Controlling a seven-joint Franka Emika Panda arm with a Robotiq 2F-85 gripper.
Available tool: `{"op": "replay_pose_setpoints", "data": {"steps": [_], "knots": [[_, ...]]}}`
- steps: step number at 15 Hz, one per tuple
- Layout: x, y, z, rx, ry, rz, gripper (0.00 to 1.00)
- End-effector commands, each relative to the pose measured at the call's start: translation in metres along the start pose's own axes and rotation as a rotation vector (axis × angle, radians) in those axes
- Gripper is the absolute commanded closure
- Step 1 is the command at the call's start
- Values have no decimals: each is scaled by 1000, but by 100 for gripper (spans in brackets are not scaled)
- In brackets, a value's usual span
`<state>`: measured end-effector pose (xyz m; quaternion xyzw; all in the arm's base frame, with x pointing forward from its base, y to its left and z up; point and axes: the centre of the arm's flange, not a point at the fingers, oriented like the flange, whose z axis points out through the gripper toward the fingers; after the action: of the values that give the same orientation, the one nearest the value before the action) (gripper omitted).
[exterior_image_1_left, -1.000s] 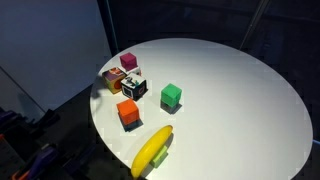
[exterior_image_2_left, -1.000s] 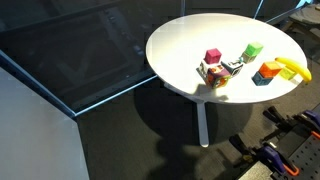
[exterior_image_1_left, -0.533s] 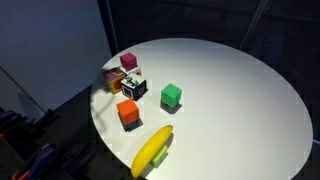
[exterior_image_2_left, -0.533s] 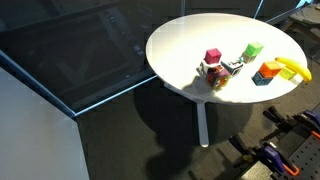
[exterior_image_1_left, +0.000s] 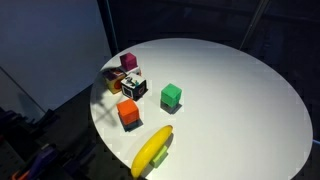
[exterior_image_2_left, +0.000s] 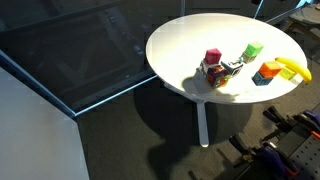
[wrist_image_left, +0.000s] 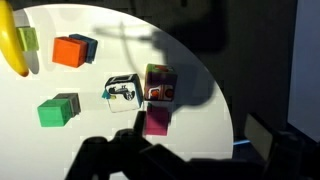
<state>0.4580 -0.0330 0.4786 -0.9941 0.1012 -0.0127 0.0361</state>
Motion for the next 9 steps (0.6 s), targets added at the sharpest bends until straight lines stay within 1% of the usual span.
{"op": "replay_pose_setpoints", "data": {"steps": [1, 6, 7, 9], "knots": [[14, 7, 17, 4, -41, 19, 0], [22, 16, 32, -6, -40, 30, 0], [15, 11, 35, -6, -49, 26, 0], [15, 11, 38, -7, -55, 27, 0]]}}
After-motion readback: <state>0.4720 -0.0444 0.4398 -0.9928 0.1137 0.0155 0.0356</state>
